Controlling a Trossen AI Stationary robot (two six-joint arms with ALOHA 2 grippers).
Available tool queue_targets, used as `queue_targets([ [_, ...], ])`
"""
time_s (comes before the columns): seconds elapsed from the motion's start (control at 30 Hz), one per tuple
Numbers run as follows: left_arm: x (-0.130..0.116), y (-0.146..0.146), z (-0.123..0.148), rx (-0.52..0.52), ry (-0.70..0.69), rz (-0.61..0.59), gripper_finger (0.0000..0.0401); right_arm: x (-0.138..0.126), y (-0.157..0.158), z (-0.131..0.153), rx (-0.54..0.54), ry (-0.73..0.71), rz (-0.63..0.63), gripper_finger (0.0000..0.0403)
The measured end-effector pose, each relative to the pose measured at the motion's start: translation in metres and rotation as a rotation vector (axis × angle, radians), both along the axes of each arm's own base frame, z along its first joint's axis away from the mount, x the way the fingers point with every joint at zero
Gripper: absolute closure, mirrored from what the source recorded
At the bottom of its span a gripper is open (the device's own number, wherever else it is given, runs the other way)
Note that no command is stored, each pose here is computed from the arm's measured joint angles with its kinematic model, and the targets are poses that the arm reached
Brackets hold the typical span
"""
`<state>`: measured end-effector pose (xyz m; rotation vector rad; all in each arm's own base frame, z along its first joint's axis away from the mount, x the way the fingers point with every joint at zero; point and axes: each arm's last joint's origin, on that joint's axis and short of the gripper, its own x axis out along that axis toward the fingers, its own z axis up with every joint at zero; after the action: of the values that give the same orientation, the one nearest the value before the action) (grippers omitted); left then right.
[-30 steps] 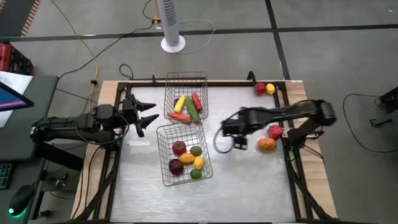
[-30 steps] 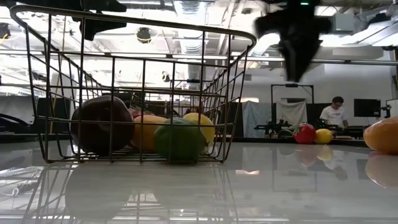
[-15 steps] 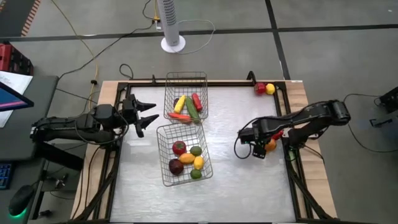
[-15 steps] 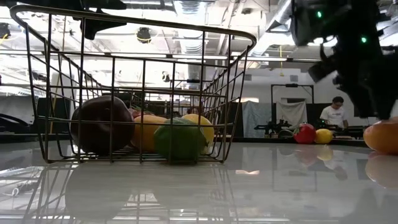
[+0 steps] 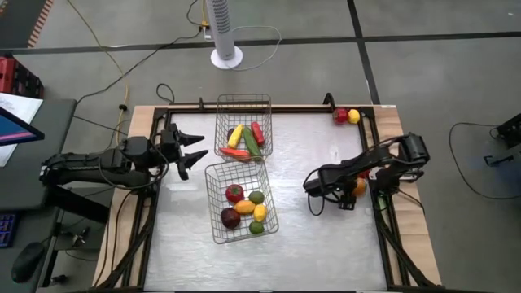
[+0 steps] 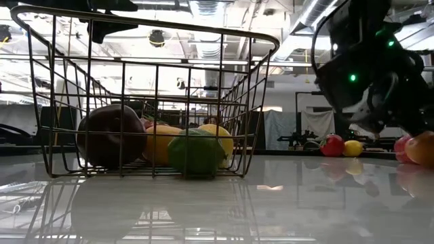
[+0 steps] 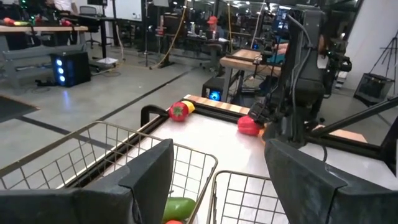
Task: Sort produce into baskets
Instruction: Put the brown potato into the top basket
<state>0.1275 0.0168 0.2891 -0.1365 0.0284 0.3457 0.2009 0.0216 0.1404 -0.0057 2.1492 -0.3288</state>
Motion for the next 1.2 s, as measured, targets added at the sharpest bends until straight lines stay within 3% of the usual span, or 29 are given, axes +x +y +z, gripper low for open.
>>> queue_targets([
  [0.1,0.000,0.000,0.000,0.000,0.004,0.000,0.0162,0.003,0.000,-0.004,0.007,0.020,0.022,0.0092],
  [0.23,0.000,0.000,0.000,0.000,0.004,0.000,0.0162,0.010,0.001,0.004,0.003,-0.030,0.033,0.0097],
  [0.4,0.000,0.000,0.000,0.000,0.004,0.005,0.0162,0.029,0.001,0.051,-0.063,-0.203,0.056,0.0090],
  [0.53,0.000,0.000,0.001,0.001,-0.008,0.006,0.0162,0.046,0.001,0.101,-0.101,-0.465,0.030,0.0089],
  [0.67,0.000,0.000,0.001,0.001,-0.007,0.006,0.0162,0.064,0.004,0.142,-0.079,-0.832,0.012,0.0088],
  [0.77,0.000,0.000,0.001,0.001,-0.007,0.006,0.0162,0.077,0.008,0.163,-0.056,-1.096,0.074,0.0087],
  [0.87,0.000,0.000,0.001,-0.001,-0.008,0.005,0.0162,0.092,0.007,0.179,-0.103,-1.324,0.128,0.0087],
  [1.07,0.000,0.000,0.001,-0.021,-0.015,-0.001,0.0162,0.123,-0.010,0.193,-0.235,-1.566,0.261,0.0086],
  [1.2,0.001,0.000,0.001,-0.017,-0.019,-0.001,0.0162,0.144,-0.028,0.192,-0.340,-1.634,0.371,0.0086],
])
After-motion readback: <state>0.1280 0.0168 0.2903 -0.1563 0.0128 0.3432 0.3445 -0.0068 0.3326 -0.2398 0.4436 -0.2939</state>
